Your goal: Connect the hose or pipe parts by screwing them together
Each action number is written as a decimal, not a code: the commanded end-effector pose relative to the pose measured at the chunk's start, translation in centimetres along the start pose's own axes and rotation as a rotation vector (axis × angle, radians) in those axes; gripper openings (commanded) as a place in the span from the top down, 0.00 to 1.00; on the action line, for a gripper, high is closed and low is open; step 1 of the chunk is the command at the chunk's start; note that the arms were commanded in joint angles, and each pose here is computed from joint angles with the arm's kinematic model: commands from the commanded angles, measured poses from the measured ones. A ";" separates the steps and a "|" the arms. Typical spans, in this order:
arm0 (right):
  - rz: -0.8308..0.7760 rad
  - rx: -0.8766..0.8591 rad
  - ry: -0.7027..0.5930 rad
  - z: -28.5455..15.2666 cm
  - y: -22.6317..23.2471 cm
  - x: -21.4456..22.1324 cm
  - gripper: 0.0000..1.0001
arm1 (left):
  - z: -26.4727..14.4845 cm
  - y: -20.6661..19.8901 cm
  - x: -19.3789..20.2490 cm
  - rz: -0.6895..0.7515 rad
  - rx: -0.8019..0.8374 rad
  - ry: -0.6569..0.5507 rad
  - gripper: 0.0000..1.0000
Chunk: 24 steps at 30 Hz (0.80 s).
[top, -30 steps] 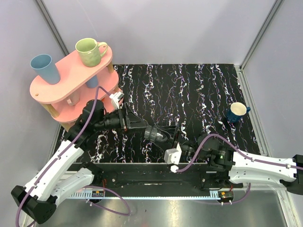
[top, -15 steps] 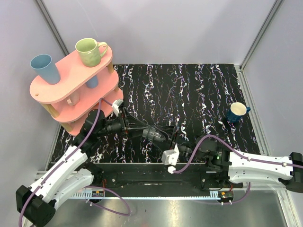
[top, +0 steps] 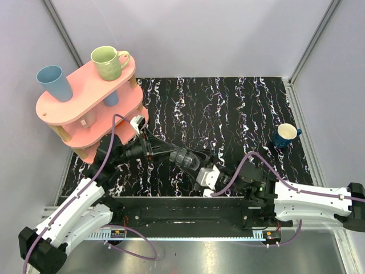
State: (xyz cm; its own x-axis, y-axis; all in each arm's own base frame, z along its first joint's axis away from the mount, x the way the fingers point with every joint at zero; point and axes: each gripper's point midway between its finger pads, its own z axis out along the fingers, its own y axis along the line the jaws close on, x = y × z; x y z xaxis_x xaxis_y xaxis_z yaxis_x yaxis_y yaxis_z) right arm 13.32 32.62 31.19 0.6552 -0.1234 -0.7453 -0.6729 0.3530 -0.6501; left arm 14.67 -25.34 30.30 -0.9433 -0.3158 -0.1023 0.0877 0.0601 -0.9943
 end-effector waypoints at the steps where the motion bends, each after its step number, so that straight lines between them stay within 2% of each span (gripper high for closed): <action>1: 0.240 0.094 -0.053 1.1 -2.3 -2.4 1.00 | -0.8 -5.0 1.0 0.192 0.222 0.015 0.68; 9: 0.605 0.110 -0.108 0.9 -3.5 -2.3 1.00 | -0.6 -5.1 1.6 0.409 0.317 0.026 0.70; 12: 0.694 0.104 -0.105 0.8 -3.4 -1.4 1.00 | -0.7 -4.9 1.3 0.489 0.350 -0.024 0.77; 19: 0.869 0.100 -0.114 1.1 -3.1 -0.8 1.00 | -1.1 -5.3 2.2 0.733 0.434 -0.062 0.78; 24: 0.994 0.077 -0.169 0.9 -3.4 -1.7 1.00 | -1.4 -3.6 2.7 0.933 0.463 -0.098 0.80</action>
State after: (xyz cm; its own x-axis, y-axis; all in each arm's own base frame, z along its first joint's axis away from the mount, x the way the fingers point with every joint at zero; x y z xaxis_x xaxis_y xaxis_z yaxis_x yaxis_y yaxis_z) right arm 14.41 32.67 32.67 -0.0399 0.2657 -0.9632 -0.9339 0.3330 0.1305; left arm 14.78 -25.05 33.02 -0.6239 -0.4402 -0.6458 0.7159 0.0096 -0.6981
